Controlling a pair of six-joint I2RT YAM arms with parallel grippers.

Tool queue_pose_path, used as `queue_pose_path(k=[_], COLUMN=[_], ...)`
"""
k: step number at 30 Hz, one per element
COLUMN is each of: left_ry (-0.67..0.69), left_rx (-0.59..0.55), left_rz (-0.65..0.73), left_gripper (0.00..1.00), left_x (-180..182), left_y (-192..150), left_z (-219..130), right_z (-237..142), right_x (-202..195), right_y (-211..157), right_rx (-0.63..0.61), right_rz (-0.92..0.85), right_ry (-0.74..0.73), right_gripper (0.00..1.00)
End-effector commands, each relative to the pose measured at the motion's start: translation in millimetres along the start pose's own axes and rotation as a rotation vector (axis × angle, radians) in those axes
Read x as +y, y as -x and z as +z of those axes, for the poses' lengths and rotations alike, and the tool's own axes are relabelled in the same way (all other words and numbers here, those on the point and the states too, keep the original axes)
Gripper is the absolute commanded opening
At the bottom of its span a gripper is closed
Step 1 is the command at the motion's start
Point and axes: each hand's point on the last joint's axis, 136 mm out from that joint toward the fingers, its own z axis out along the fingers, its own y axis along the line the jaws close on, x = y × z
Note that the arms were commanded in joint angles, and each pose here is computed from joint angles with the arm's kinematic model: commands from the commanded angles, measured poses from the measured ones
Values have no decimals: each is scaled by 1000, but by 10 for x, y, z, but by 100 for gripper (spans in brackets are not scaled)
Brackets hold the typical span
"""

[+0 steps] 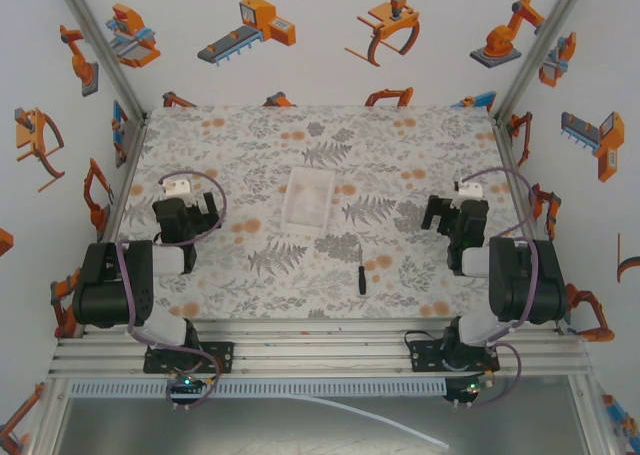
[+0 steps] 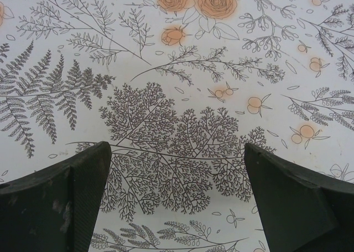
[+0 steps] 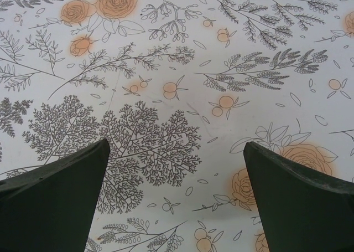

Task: Put the screwdriver in the bin

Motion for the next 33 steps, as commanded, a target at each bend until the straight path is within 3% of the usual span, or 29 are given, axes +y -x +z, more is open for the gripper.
queue_pose_path(k=[1,7,12,15,17,18,19,21,27,31,33], left_ry=[-30,-58,-61,-104,-183,-232,-264,-301,-344,-322,-317], left_rx=[-5,108,272,328,379,396,415,419,474,517,518], left_rz=[31,102,159,204,234,247,246,229,256,261,261], left_gripper=[97,97,97,97,97,97,97,97,97,97,97], left_x=[-82,-160,-152,-210,-314,-381,-425,-482,-582,-531,-512], left_y=[246,532,687,805,872,908,934,1012,1035,933,865], left_z=[8,-192,-470,-721,-944,-1047,-1153,-1312,-1617,-1701,-1724], right_z=[-15,-205,-332,-476,-655,-680,-695,-766,-1246,-1510,-1594], right_x=[-81,-165,-198,-104,-191,-80,114,341,794,1203,1388], right_y=[228,442,553,732,768,800,856,839,685,364,166], right_rx=[-59,-75,76,201,236,262,277,289,354,472,523], right_rz=[18,35,153,331,603,616,568,575,384,245,205], right_ry=[-57,-112,-155,-146,-246,-171,-37,98,89,126,145], right_gripper=[99,99,99,99,99,100,99,99,93,76,73])
